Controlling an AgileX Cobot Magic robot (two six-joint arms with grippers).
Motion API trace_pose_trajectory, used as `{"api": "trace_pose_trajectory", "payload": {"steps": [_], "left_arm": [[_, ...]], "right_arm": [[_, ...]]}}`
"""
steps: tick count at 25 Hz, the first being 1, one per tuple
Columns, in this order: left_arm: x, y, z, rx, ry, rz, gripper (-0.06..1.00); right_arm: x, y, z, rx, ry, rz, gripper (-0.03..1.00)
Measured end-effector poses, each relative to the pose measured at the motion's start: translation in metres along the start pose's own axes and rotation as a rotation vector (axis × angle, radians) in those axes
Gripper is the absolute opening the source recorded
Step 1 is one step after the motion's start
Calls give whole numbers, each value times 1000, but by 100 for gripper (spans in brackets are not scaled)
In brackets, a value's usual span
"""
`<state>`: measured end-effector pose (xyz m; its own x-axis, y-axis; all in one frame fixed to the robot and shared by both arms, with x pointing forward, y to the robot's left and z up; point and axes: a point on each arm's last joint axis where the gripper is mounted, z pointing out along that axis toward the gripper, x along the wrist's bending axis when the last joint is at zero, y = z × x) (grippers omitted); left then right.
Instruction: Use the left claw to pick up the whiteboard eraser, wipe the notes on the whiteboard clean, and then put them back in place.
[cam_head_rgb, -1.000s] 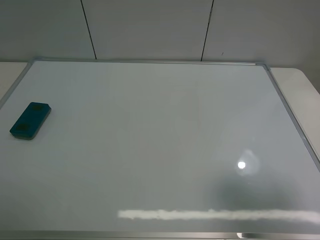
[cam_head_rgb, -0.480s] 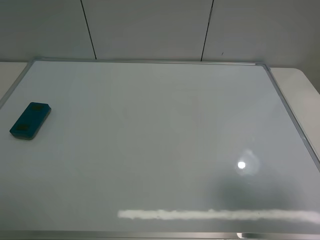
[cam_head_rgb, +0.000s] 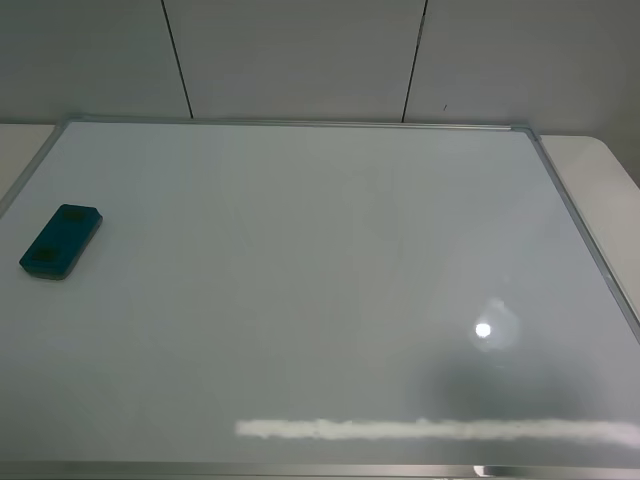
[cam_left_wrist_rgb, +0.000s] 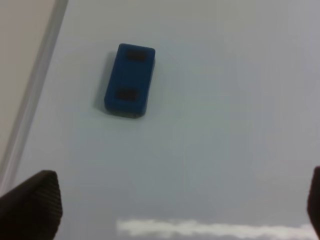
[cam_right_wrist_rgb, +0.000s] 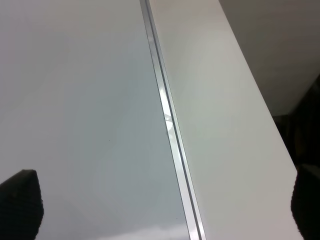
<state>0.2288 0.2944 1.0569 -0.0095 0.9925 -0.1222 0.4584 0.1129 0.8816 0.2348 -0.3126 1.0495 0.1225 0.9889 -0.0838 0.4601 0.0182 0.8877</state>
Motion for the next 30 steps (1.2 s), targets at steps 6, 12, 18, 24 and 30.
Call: {"api": "trace_pose_trajectory", "payload": {"steps": [6, 12, 18, 24, 30], "left_arm": [[3, -1, -2, 23, 36, -22, 99], [6, 0, 4, -15, 64, 8, 99], [6, 0, 4, -21, 66, 12, 99], [7, 0, 4, -21, 61, 15, 99], [8, 0, 4, -15, 8, 48, 99]], "right_arm": [[0, 0, 0, 0, 0, 0, 99], [0, 0, 0, 0, 0, 0, 99], [0, 0, 0, 0, 0, 0, 99], [0, 0, 0, 0, 0, 0, 99], [0, 0, 0, 0, 0, 0, 99]]}}
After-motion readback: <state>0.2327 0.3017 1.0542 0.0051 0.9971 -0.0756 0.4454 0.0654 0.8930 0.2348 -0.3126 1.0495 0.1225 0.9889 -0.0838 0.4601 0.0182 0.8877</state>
